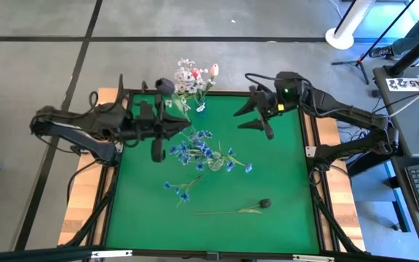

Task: Sort flowers into vase by color
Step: Put the top left black flower into the transparent vase

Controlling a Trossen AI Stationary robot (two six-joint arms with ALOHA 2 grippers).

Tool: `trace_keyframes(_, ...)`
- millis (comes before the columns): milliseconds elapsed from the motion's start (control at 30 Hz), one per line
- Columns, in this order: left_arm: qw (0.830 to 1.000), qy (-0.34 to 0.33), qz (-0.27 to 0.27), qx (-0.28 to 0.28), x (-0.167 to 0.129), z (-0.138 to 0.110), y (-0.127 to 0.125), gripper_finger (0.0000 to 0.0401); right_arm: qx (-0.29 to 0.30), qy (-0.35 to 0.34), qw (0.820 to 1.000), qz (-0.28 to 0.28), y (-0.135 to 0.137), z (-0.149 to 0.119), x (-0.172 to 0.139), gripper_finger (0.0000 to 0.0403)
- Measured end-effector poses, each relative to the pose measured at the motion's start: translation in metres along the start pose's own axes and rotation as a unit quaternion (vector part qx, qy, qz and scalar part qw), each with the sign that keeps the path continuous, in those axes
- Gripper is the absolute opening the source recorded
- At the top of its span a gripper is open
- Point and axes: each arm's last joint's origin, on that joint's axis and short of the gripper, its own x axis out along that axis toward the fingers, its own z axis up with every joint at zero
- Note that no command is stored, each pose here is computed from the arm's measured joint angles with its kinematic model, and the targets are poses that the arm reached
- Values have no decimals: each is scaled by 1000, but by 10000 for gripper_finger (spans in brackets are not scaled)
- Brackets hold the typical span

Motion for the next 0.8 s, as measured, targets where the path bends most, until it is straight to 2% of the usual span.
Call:
trace_keyframes(233,999,13,43,7,18,-13,2,0,-49,-104,992,57,30,28,15,206)
trace_keyframes(467,999,17,42,0,40,-27,2,0,-66,-131,989,17,48,36,29,206)
trace_keyframes(600,1000,11,25,-2,46,-29,0,0,-52,-129,990,-2,46,35,38,206)
trace_keyframes(800,1000,-5,3,4,50,-29,-2,0,-29,-142,989,2,39,33,55,206)
